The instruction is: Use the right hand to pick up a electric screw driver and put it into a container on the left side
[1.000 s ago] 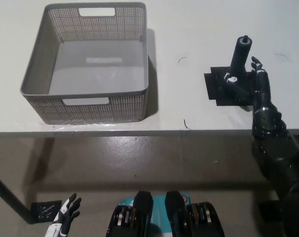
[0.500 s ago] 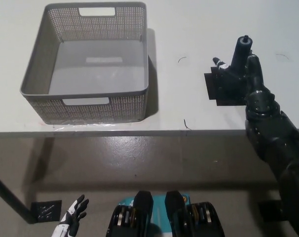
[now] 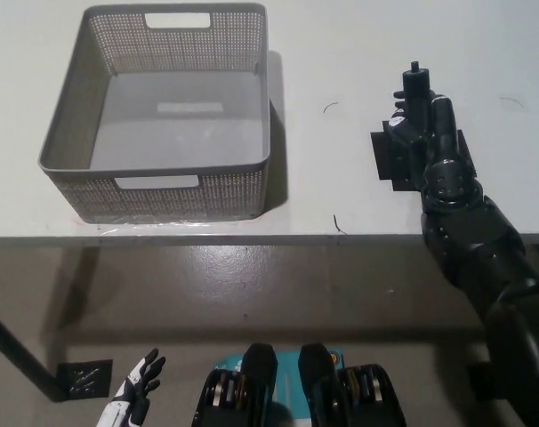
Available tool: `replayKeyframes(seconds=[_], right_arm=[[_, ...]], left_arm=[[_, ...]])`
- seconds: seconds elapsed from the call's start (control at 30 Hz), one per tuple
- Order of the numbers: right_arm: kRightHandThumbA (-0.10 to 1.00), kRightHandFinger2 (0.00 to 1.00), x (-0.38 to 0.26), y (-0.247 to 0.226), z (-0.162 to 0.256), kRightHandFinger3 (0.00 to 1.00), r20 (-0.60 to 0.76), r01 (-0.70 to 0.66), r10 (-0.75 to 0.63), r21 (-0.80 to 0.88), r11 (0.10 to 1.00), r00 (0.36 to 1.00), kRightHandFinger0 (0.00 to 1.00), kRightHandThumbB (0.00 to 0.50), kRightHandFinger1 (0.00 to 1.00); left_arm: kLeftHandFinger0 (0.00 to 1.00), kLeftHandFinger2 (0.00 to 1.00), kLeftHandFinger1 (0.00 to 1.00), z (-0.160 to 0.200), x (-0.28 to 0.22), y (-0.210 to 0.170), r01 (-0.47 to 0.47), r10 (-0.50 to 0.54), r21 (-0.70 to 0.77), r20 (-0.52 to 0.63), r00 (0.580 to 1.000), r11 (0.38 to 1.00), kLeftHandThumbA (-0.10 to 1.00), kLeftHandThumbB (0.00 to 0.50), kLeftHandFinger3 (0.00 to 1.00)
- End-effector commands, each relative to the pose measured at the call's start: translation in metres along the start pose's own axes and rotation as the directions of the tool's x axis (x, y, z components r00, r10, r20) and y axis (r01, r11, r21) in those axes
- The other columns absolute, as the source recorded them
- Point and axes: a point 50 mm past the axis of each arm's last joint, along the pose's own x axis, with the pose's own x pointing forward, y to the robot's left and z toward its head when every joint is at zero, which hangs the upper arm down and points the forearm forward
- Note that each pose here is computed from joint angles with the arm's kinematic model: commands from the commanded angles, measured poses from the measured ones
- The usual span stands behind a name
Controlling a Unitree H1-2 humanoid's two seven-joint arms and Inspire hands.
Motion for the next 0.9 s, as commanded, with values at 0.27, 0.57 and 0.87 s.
replayKeyframes(seconds=[0.27, 0.57, 0.87], right_arm=[[-0.1, 0.71, 0.013, -0.001, 0.071, 0.61, 0.184, 0.057, -0.077, 0.114, 0.992, 0.98, 0.0, 0.124, 0.25], [-0.1, 0.59, 0.005, 0.016, 0.127, 0.62, 0.374, 0.02, -0.078, 0.158, 0.987, 0.924, 0.0, 0.133, 0.18], [-0.1, 0.68, -0.015, 0.041, 0.158, 0.67, 0.463, -0.047, -0.04, 0.173, 0.984, 0.886, 0.0, 0.122, 0.27]], left_arm=[[1.0, 1.0, 1.0, 0.003, 0.001, 0.003, 0.018, -0.019, 0.042, 0.036, 0.999, 0.999, 1.0, 0.194, 1.0], [1.0, 1.0, 1.0, 0.001, 0.0, 0.003, 0.022, -0.023, 0.046, 0.033, 0.999, 0.999, 1.0, 0.185, 1.0], [1.0, 1.0, 1.0, -0.002, -0.005, 0.0, 0.034, -0.035, 0.061, 0.014, 0.999, 0.998, 1.0, 0.186, 1.0]])
